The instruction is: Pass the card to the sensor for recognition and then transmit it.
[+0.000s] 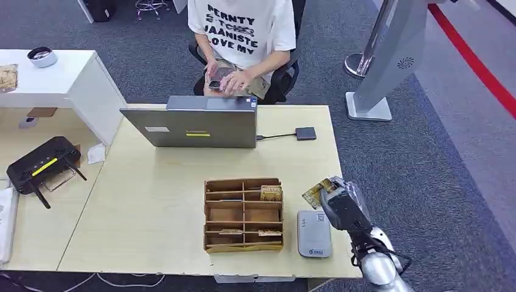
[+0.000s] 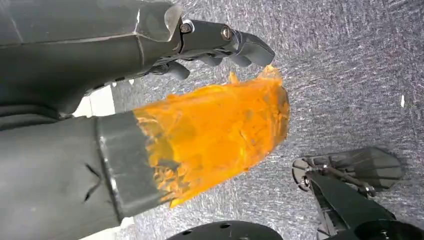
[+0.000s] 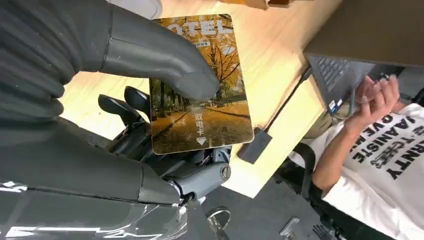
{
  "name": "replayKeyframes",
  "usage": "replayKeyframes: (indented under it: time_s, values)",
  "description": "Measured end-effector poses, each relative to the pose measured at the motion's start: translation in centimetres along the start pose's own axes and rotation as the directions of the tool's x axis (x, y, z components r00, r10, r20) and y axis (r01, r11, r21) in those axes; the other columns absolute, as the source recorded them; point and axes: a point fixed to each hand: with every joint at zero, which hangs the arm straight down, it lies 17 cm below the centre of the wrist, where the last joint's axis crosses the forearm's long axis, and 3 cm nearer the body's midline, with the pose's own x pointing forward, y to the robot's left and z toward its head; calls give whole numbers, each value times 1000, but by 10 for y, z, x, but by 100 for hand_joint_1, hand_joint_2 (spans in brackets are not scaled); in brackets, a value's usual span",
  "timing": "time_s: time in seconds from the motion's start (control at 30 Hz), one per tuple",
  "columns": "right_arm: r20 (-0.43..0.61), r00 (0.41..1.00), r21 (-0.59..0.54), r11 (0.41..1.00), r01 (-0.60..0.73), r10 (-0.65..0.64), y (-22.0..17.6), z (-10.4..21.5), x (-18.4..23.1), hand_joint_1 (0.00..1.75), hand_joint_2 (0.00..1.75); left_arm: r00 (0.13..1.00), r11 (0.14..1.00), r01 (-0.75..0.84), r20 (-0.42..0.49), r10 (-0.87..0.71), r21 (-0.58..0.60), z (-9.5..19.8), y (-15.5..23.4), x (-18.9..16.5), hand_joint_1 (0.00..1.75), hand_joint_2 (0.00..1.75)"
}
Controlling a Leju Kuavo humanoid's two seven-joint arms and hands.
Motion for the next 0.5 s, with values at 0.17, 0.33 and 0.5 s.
replayKeyframes:
  time_s: [0.17,0.33,0.5]
  values:
    - [-28,998,18,998,-53,53,1,1,-12,175,175,1000,1000,-26,-3,26,-2,0,0,0,0,0]
    - [-62,993,46,994,-95,98,3,3,-26,175,175,999,999,-35,-5,35,-2,0,0,-1,0,0]
    - [-92,988,107,987,-118,128,7,6,-41,175,175,999,999,-54,-8,54,-2,0,0,-2,0,0]
